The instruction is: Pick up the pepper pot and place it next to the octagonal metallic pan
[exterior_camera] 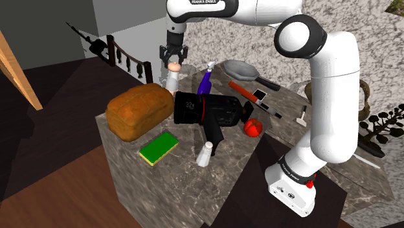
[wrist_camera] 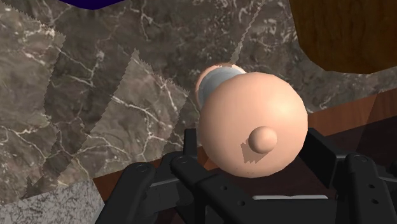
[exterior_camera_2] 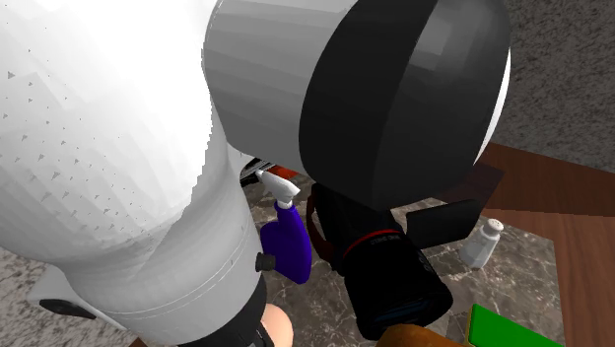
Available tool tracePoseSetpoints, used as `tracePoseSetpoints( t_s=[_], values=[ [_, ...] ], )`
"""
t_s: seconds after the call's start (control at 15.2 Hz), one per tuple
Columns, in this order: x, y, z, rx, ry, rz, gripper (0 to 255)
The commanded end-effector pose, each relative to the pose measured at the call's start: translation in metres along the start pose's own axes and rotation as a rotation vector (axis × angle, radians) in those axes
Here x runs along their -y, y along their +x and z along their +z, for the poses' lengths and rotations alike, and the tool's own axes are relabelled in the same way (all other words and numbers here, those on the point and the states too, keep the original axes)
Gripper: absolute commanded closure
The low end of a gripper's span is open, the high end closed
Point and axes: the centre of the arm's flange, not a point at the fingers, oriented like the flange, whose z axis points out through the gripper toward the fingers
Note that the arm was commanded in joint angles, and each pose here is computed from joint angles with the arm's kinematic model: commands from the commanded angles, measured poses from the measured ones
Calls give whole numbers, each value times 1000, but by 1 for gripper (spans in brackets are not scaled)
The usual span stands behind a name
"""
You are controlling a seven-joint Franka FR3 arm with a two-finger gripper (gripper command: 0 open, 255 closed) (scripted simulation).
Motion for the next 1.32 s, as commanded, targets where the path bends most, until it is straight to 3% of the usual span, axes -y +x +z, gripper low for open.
tracePoseSetpoints(
  t_s=[0.0, 1.25],
  values=[
    [0, 0, -5, 1, 0, 0, 255],
    [0, -9, -105, 1, 0, 0, 255]
  ],
)
